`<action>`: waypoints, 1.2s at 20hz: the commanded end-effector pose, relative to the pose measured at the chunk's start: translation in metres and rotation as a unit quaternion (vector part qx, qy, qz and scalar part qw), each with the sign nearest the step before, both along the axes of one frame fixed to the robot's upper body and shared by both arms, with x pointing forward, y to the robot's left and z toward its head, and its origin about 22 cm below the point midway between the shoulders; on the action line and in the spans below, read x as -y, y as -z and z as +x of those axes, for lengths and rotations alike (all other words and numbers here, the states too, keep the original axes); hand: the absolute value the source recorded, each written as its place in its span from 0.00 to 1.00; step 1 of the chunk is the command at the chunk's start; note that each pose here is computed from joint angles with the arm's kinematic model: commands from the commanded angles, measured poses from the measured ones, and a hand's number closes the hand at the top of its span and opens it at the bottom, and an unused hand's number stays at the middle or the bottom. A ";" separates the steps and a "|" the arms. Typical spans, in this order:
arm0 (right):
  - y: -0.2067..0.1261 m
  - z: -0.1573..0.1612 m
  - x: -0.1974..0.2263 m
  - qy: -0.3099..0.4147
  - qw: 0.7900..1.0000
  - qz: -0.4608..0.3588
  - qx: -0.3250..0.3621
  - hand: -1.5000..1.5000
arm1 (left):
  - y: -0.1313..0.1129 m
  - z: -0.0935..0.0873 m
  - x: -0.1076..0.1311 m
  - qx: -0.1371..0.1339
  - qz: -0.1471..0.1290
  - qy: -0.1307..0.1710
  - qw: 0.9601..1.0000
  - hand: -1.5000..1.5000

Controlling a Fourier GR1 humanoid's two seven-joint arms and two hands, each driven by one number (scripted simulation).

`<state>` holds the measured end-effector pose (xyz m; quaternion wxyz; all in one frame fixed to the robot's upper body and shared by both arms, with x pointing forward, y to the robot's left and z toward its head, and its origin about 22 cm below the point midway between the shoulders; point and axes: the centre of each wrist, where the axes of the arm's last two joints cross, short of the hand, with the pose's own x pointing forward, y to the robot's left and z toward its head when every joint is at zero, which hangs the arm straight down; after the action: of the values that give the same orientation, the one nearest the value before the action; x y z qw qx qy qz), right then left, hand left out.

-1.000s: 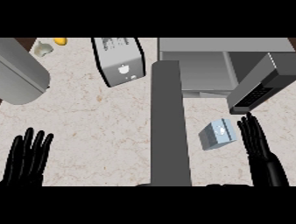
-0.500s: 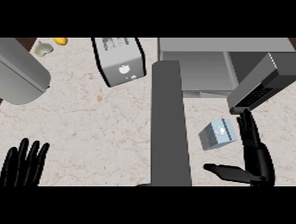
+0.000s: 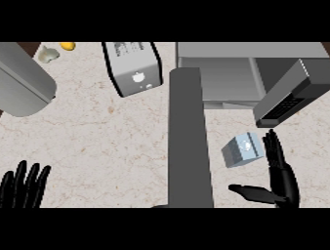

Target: Pick up the milk, place it into the microwave and close the microwave

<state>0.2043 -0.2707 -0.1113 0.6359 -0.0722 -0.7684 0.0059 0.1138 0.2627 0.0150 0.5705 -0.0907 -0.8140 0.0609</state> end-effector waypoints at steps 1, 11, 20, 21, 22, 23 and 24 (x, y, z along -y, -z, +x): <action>0.007 -0.003 0.005 0.002 1.000 0.003 0.006 0.00 | 0.011 -0.015 -0.008 -0.003 -0.004 0.003 1.000 0.00; 0.015 0.015 0.014 -0.032 0.999 -0.014 0.011 0.00 | -0.006 0.000 0.004 0.001 0.002 0.002 1.000 0.00; 0.036 0.044 -0.011 -0.036 0.999 0.011 0.022 0.00 | 0.008 -0.015 -0.004 -0.002 0.001 0.001 1.000 0.00; 0.048 0.021 -0.001 -0.039 0.999 0.019 0.010 0.00 | 0.001 -0.015 -0.002 -0.002 0.003 -0.002 1.000 0.00; 0.030 0.040 0.006 -0.026 0.999 0.025 0.018 0.00 | 0.000 -0.005 0.007 0.001 -0.001 0.002 1.000 0.00; 0.044 0.038 -0.017 -0.033 0.999 0.026 0.015 0.00 | 0.003 -0.012 0.003 0.004 0.003 -0.003 1.000 0.00; 0.047 0.027 -0.016 -0.027 0.999 0.027 0.014 0.00 | 0.012 -0.012 0.017 0.001 -0.004 0.000 1.000 0.00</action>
<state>0.2360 -0.2620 -0.1504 0.6256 -0.0369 -0.7792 0.0130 0.1029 0.2572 0.0088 0.5704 -0.0908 -0.8140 0.0619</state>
